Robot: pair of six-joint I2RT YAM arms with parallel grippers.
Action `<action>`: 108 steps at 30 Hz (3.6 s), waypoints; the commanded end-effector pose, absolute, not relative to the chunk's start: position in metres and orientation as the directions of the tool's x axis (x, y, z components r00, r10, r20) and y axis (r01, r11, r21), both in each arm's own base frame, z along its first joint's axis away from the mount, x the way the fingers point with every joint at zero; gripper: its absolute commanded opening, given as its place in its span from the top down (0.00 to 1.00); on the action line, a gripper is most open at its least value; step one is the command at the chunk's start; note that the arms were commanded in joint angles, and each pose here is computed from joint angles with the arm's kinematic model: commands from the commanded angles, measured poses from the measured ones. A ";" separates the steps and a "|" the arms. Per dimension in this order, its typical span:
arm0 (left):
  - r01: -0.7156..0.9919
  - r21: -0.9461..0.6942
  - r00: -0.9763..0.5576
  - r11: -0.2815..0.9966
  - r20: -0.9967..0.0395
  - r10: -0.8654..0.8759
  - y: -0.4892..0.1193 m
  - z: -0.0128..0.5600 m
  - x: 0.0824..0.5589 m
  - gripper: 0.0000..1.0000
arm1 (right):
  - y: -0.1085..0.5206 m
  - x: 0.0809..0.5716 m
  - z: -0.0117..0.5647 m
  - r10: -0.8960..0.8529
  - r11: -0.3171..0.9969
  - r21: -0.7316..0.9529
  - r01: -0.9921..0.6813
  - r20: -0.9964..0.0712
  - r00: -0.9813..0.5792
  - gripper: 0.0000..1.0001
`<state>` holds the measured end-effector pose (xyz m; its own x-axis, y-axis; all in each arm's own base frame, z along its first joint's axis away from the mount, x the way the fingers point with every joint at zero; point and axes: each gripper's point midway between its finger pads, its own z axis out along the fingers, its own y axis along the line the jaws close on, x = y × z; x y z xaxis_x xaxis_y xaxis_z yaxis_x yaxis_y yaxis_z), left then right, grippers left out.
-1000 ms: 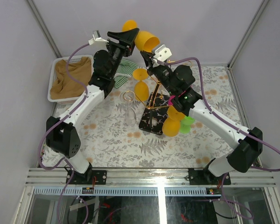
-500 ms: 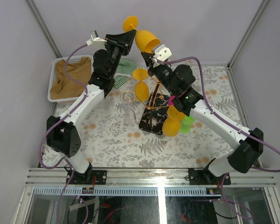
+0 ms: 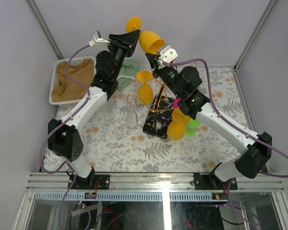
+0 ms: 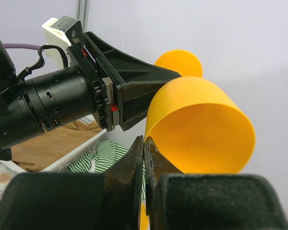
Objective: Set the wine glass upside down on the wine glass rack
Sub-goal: Turn the wine glass upside down at the wine rack.
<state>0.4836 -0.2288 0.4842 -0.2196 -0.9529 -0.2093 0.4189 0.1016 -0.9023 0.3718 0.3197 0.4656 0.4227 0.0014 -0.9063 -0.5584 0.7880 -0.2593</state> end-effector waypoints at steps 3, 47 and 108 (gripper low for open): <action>0.478 -0.874 -0.214 0.092 -0.217 -0.952 -0.229 0.503 0.477 0.62 | 0.310 0.343 0.520 0.107 0.775 -0.260 -0.576 -0.844 0.526 1.00; 0.535 -0.844 -0.257 0.015 -0.180 -0.950 -0.231 0.512 0.470 1.00 | 0.316 0.343 0.500 0.077 0.748 -0.265 -0.608 -0.876 0.477 0.93; 0.298 -0.055 0.523 0.953 -0.826 -0.211 -0.117 0.458 0.499 1.00 | 0.121 0.530 0.465 -0.108 0.976 -0.110 -0.190 -0.994 0.021 0.01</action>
